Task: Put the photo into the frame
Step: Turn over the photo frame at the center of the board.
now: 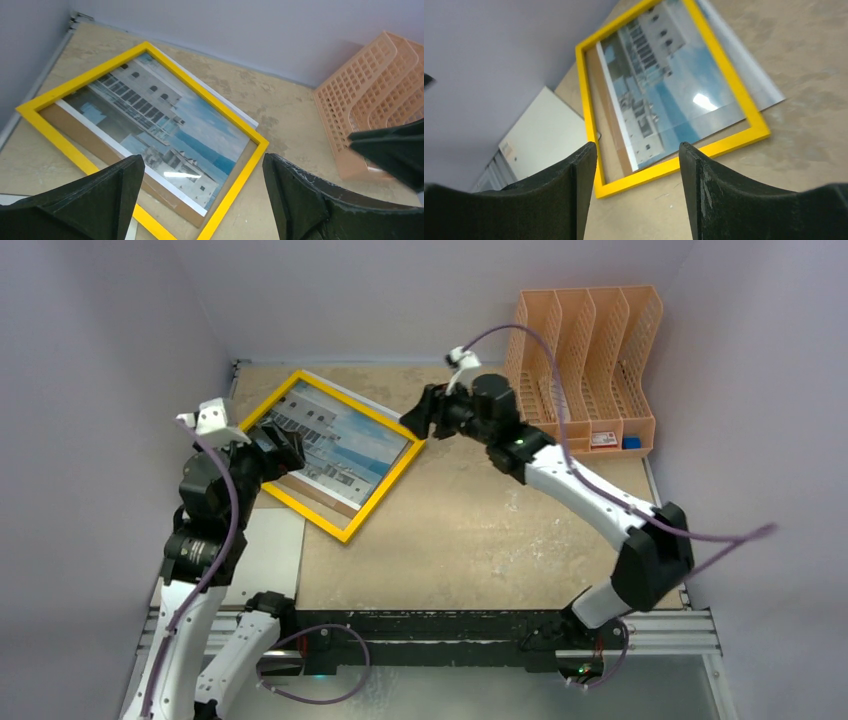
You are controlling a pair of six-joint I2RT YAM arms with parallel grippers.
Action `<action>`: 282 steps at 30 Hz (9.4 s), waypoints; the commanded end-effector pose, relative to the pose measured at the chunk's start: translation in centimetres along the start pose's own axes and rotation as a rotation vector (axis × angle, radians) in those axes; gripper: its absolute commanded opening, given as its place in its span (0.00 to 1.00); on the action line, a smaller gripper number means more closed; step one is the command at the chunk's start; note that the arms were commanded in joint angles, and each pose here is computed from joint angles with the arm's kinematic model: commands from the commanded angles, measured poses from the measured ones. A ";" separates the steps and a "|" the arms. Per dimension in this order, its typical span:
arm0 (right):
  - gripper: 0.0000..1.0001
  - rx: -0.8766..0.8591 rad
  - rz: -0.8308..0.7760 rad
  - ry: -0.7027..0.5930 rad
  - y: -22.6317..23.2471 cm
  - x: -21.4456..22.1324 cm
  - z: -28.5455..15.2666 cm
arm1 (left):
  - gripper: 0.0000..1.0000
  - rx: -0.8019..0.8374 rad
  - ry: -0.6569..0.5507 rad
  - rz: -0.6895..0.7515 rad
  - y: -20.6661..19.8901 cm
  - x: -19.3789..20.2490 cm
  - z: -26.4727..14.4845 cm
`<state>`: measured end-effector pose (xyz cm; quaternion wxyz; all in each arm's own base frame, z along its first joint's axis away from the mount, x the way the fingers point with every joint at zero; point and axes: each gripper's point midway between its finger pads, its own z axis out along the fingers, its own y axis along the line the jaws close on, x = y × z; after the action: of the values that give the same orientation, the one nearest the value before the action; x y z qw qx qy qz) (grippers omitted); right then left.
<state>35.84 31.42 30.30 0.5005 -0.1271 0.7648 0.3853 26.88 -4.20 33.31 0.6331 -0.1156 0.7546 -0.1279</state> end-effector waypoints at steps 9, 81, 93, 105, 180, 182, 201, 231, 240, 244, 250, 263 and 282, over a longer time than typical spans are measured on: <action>0.65 -0.198 -0.195 0.304 13.0 16.0 10.6 | 0.90 -0.215 -0.250 -0.080 4.0 -5.6 -5.1; 0.00 -0.087 -0.178 0.160 13.0 19.0 6.3 | 0.97 -0.199 0.200 -0.518 4.1 14.1 1.8; 0.00 -0.160 -0.126 0.208 12.9 19.2 2.4 | 0.94 -0.031 0.285 -0.619 1.6 18.8 4.9; 0.03 -0.166 -0.162 0.269 12.5 20.6 2.0 | 0.40 0.045 0.293 -0.651 0.1 18.4 5.4; 0.14 -0.372 0.101 -0.173 17.3 -7.1 7.0 | 0.86 0.483 0.196 -0.170 -8.4 3.9 -1.3; 0.14 -0.394 0.112 -0.182 17.4 -8.2 5.7 | 0.87 0.519 0.173 -0.168 -9.1 3.0 -2.0; 0.15 -0.793 0.255 -0.045 21.2 -9.5 -4.1 | 0.93 0.173 0.169 -0.474 -3.9 6.9 3.2; 0.11 -1.006 0.670 0.181 21.8 -6.6 -6.3 | 0.83 0.289 0.346 -0.518 -4.1 19.2 12.6; 0.14 -0.911 0.745 0.259 19.8 -4.1 -4.4 | 0.41 0.249 0.316 -0.526 -2.8 20.1 11.5; 0.19 -0.850 0.764 0.256 18.0 -3.4 -3.5 | 0.18 0.216 0.318 -0.508 -1.9 20.6 10.8; 0.36 -0.726 0.699 0.262 14.1 -2.0 -1.6 | 0.00 0.165 0.363 -0.458 -1.1 21.3 10.0; 0.70 -0.479 0.416 0.225 4.2 -1.0 -1.3 | 0.00 0.155 0.449 -0.404 -1.3 21.5 8.9; 0.66 0.005 0.367 0.214 -11.3 6.5 -1.0 | 0.00 0.170 0.507 -0.355 -3.3 18.5 11.9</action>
<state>38.68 24.98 22.90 0.3440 -0.0296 0.8089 0.4759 32.64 -12.80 10.83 0.3612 -0.1806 0.8690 -0.2859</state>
